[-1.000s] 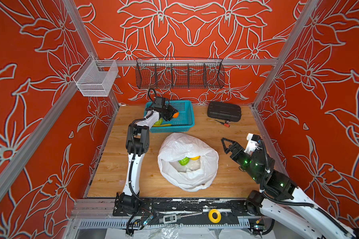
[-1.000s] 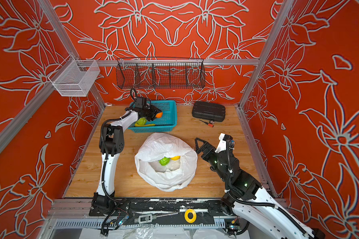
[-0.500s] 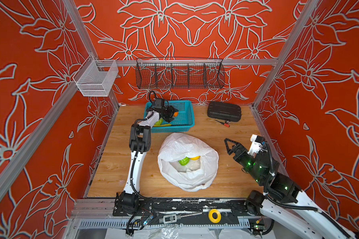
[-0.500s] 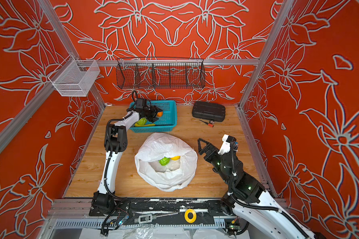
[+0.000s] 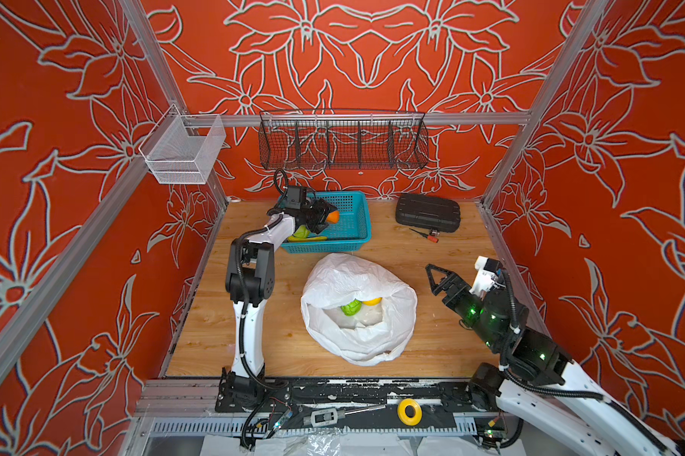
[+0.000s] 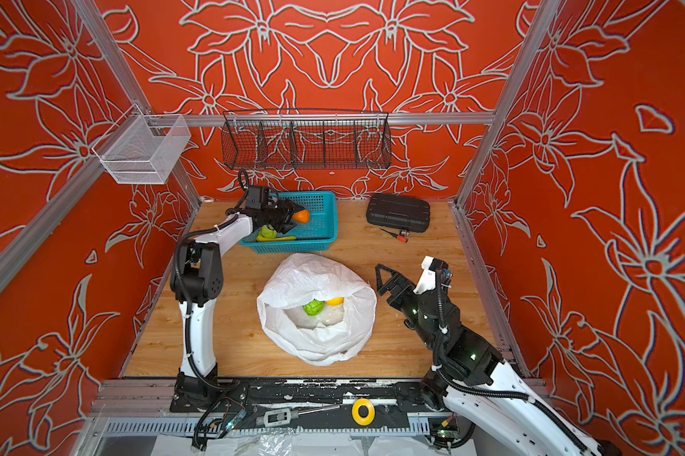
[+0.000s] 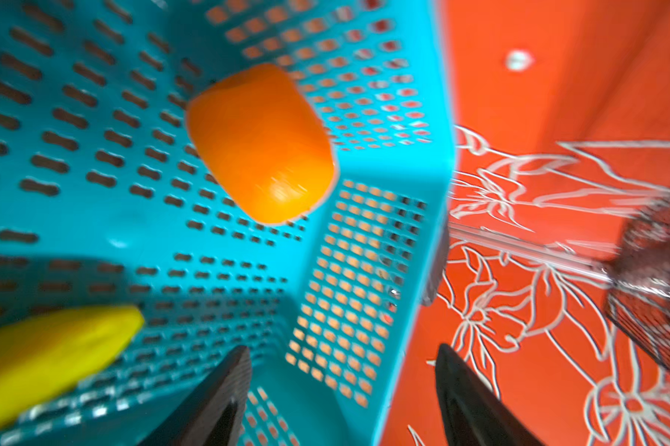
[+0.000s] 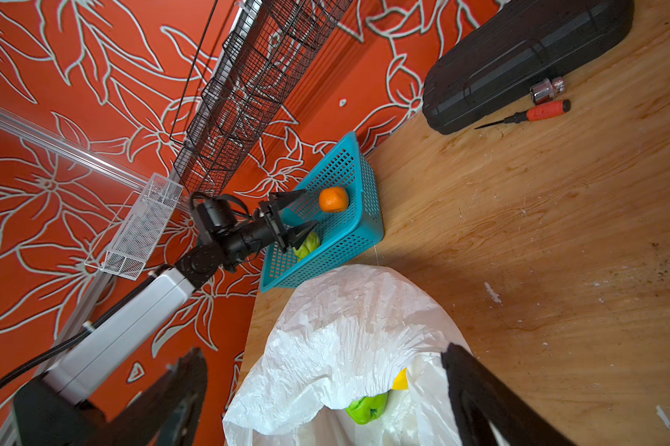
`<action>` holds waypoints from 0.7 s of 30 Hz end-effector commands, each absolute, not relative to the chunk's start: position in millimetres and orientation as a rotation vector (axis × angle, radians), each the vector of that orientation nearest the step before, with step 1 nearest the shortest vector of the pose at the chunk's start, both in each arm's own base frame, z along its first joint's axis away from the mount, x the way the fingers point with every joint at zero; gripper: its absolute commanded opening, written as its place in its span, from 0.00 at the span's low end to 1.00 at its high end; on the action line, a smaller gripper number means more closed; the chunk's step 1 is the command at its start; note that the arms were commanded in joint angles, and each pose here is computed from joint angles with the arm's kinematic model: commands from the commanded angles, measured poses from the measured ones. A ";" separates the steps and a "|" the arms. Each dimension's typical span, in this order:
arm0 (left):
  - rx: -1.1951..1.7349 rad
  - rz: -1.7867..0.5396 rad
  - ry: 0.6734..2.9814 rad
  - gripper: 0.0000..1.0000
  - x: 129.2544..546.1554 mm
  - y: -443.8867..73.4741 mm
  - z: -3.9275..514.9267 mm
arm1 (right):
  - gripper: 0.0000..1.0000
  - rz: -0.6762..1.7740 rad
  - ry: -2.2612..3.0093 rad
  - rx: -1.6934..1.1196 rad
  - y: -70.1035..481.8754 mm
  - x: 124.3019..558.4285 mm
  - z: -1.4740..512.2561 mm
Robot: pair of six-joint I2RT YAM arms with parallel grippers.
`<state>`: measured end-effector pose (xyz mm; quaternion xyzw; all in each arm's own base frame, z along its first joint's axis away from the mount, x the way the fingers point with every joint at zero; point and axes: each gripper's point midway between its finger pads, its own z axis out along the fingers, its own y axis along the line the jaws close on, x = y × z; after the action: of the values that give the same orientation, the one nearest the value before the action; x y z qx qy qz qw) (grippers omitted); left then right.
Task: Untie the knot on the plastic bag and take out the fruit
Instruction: 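Open the left gripper to drop the orange into the teal basket, then move both grippers back over the white bag opening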
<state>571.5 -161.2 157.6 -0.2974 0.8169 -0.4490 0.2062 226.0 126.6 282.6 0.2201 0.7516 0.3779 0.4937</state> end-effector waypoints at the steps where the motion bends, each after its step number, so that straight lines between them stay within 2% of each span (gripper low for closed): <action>1: -0.726 -1.320 2.154 0.73 555.3 -163.2 209.4 | 0.97 0.916 1.846 0.517 133.5 228.9 275.3; 7: -0.579 -1.244 2.093 0.70 487.6 -157.3 259.8 | 0.97 0.921 1.929 0.400 158.2 233.6 267.6; 12: -0.367 -1.069 2.100 0.70 419.1 -157.1 289.5 | 0.94 0.939 2.052 0.268 190.3 237.8 251.8; 21: 0.231 -0.695 2.216 0.70 309.6 -181.9 286.1 | 0.85 1.039 2.267 0.122 239.9 234.1 211.2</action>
<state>337.0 -187.8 327.4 0.0026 0.8325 -0.3685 0.4136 240.6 220.0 199.1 0.0781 0.8692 0.3526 0.3377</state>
